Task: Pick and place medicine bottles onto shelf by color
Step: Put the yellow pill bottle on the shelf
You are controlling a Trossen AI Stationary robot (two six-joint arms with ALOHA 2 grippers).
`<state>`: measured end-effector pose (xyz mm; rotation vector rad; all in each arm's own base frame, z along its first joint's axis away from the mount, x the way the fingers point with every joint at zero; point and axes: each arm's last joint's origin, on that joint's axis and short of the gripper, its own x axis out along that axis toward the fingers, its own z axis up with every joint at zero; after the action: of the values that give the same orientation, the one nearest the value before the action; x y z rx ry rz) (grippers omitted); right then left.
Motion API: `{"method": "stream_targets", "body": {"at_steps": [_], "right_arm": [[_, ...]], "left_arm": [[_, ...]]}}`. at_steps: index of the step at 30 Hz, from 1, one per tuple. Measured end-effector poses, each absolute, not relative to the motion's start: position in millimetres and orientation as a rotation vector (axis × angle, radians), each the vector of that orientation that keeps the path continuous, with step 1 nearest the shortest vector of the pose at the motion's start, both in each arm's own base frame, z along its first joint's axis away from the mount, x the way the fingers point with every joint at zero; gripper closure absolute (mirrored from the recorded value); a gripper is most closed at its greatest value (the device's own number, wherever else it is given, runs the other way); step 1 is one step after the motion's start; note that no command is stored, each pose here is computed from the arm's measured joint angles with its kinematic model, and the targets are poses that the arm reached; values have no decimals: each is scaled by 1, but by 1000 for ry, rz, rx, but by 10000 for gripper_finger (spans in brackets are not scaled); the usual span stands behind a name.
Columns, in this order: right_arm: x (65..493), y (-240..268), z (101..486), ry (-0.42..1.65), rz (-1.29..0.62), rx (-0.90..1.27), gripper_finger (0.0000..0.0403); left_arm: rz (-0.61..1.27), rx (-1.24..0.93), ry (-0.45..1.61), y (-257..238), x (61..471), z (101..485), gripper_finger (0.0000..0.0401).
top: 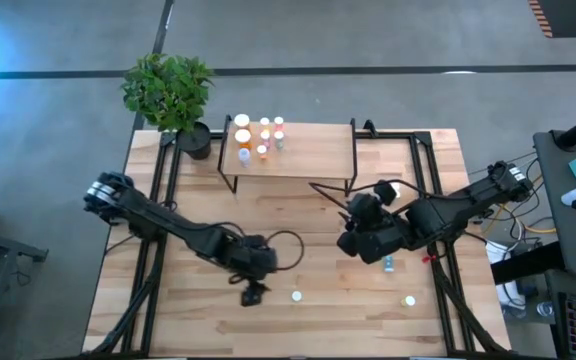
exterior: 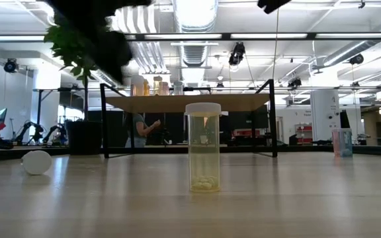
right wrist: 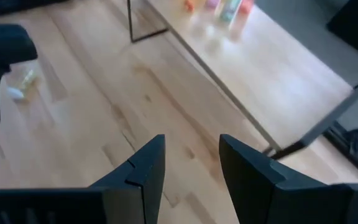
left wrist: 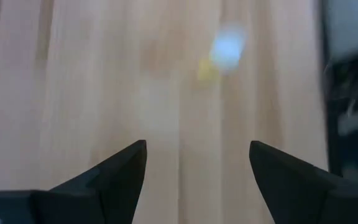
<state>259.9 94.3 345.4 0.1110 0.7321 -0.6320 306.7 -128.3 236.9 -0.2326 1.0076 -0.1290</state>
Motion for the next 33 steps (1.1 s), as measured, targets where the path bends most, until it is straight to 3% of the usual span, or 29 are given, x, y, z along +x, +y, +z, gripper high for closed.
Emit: {"method": "stream_targets", "body": {"at_steps": [7,13,20,33], "right_arm": [[239,107,346,759,-646,156,259],[232,121,346,747,-618,190,259],[224,133,346,744,-582,196,259],[218,136,345,762,-591,186,259]], "left_arm": [[-219,-117,814,-145,346,209,134],[-294,-162,759,-158,371,182,134],[-178,-126,763,-155,370,184,134],[-232,-26,762,-162,366,181,151]]}}
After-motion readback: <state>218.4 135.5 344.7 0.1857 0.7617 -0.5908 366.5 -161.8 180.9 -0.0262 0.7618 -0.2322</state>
